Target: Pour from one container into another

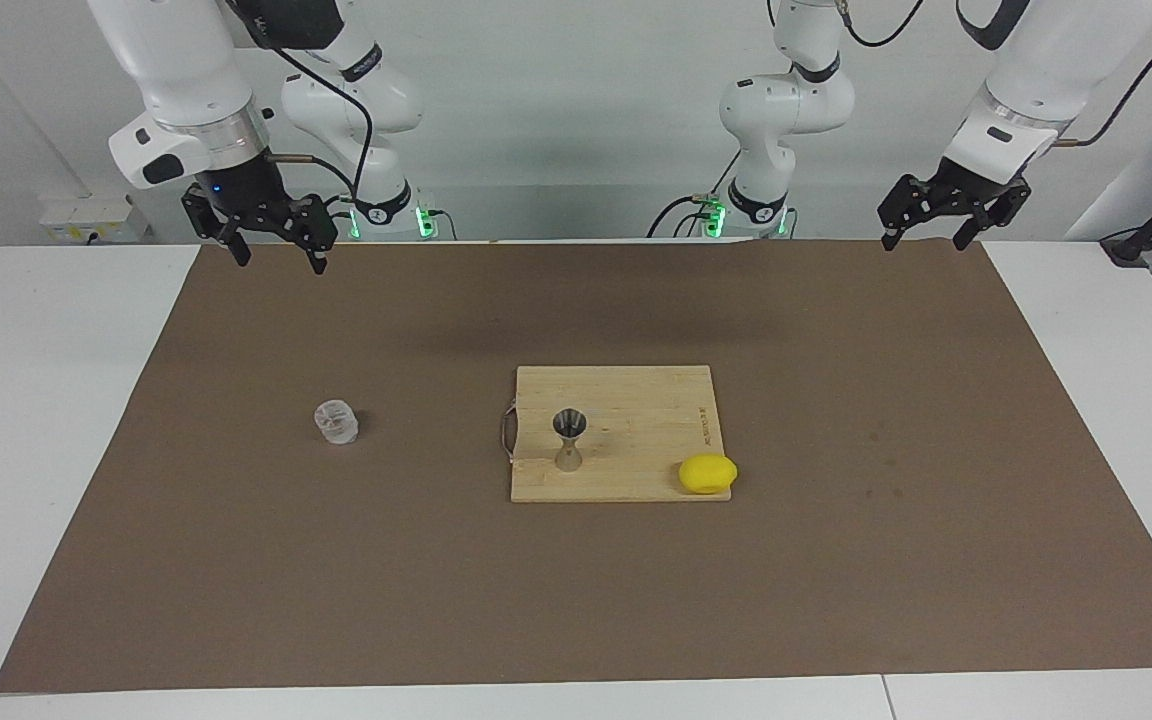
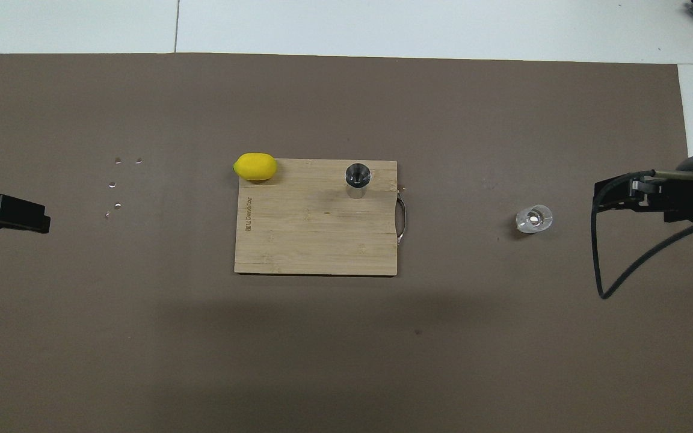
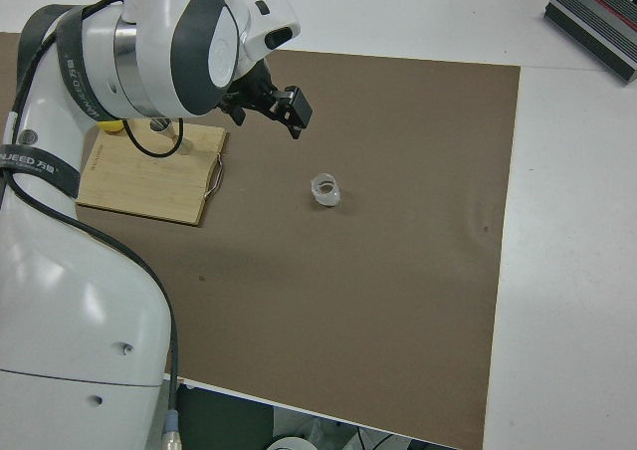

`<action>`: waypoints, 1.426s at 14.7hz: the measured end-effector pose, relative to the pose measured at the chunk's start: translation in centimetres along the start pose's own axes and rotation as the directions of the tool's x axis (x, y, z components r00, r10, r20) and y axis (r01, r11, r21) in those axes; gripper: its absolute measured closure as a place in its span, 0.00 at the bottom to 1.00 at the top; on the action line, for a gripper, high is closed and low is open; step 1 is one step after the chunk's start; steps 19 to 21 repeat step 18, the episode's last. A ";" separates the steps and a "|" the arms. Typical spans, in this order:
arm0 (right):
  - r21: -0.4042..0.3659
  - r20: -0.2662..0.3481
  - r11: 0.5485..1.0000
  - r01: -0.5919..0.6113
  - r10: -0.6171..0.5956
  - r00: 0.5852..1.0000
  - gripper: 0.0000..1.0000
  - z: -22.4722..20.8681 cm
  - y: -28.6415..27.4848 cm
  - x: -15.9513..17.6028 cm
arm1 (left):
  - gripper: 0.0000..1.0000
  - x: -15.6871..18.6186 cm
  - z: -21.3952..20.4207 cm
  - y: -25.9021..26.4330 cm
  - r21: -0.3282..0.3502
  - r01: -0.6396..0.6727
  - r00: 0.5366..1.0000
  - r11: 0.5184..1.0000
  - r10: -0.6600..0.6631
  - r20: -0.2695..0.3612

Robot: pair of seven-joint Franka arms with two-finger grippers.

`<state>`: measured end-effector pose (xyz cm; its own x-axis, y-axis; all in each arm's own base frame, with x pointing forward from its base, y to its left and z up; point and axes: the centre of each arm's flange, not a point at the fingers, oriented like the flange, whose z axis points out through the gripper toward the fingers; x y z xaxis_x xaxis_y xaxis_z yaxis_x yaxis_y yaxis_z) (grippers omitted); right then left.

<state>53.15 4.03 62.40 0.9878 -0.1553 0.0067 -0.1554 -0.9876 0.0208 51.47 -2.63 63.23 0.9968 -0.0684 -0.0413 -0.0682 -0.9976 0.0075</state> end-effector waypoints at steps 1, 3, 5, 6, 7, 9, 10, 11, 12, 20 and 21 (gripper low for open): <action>0.000 0.000 1.000 0.000 0.000 1.000 0.00 0.0 0.0 0.0 | 0.00 0.0 0.0 0.0 0.000 0.000 1.000 1.000 0.000 0.000; -0.001 0.005 1.000 0.000 0.000 1.000 0.00 0.1 0.0 0.0 | 0.00 0.0 0.0 0.0 0.000 0.000 1.000 1.000 0.000 0.000; -0.003 0.014 1.000 0.000 0.000 1.000 0.00 0.2 0.0 -0.1 | 0.00 0.0 0.0 0.0 0.000 0.000 1.000 1.000 0.000 0.000; -0.004 0.016 1.000 0.000 0.000 1.000 0.00 0.3 0.0 -0.1 | 0.00 0.0 0.0 0.0 0.000 0.000 1.000 1.000 0.000 0.000; -0.004 0.017 1.000 0.000 0.000 1.000 0.00 0.4 0.0 -0.1 | 0.00 0.0 0.0 0.0 0.000 0.000 1.000 1.000 0.000 0.000; -0.004 0.016 1.000 0.002 -0.002 1.000 0.01 0.4 0.1 -0.1 | 0.00 0.0 0.0 0.0 0.000 0.000 1.000 1.000 0.000 0.000; -0.003 0.016 1.000 0.004 -0.004 1.000 0.00 0.3 0.2 -0.1 | 0.00 0.0 0.0 0.0 0.000 0.000 1.000 1.000 0.000 0.000; -0.002 0.012 1.000 0.004 -0.004 1.000 0.01 0.2 0.3 0.1 | 0.00 0.0 0.0 0.0 0.000 0.000 1.000 1.000 0.000 0.000; 0.000 0.007 1.000 0.003 -0.003 1.000 0.01 -0.1 0.4 0.3 | 0.00 0.0 0.0 0.0 0.000 0.000 1.000 1.000 0.000 0.000; 0.002 0.006 1.000 0.000 0.000 1.000 0.03 0.0 0.5 1.3 | 0.00 0.0 0.0 0.0 0.000 0.000 1.000 1.000 0.000 0.000; 0.002 0.006 1.000 0.000 0.000 1.000 0.03 0.0 0.5 1.3 | 0.00 0.0 0.0 0.0 0.000 0.000 1.000 1.000 0.000 0.000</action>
